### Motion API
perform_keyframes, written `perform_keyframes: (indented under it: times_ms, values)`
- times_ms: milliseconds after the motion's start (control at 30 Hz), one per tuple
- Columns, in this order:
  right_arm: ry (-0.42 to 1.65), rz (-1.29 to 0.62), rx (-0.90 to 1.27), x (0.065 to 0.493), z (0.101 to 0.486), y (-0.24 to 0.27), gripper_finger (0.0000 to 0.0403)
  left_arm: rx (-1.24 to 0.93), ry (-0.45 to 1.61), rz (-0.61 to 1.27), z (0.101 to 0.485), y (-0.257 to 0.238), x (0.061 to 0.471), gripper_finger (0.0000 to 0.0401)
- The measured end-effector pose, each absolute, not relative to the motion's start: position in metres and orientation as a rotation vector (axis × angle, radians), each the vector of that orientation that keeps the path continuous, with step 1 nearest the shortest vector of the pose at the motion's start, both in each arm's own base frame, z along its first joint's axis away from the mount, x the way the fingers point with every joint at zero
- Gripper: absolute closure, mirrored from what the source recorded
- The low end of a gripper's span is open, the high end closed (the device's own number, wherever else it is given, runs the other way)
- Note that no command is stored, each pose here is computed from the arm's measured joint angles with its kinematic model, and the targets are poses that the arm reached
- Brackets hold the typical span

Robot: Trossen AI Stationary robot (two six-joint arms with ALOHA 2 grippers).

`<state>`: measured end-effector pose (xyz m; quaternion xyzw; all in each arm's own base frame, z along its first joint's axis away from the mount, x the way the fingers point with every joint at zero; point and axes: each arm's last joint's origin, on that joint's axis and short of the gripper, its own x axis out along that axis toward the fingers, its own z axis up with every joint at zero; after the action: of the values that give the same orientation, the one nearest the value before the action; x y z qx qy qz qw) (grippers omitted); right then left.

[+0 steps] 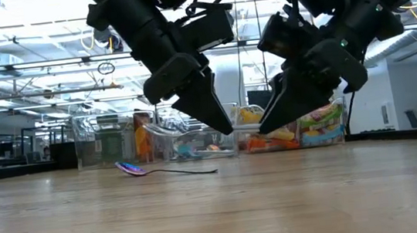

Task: Pick & Place Food Item
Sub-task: Put the white and blue spoon into the middle transparent bin

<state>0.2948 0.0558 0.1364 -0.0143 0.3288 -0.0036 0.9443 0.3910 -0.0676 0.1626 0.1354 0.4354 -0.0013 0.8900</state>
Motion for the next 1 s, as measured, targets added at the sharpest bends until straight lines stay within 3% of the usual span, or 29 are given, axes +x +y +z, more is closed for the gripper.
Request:
perform_keyframes:
  times_ms: [167,467,833,1000]
  values:
    - [0.663,0.065,-0.003,0.296,0.138,0.054,0.0380,0.273,0.899,-0.001,0.163,-0.068,0.391,0.0378]
    - [0.658,0.065,-0.001,0.297,0.138,0.052,0.0381,0.285,0.863,0.053,0.175,-0.069,0.393,0.0318]
    - [0.706,-0.025,-0.017,0.293,0.138,0.046,0.0381,0.180,0.492,0.041,0.275,-0.064,0.360,0.0294]
    - [0.748,-0.136,-0.053,0.279,0.152,0.042,0.0381,0.177,0.266,0.057,0.281,-0.053,0.324,0.0293]
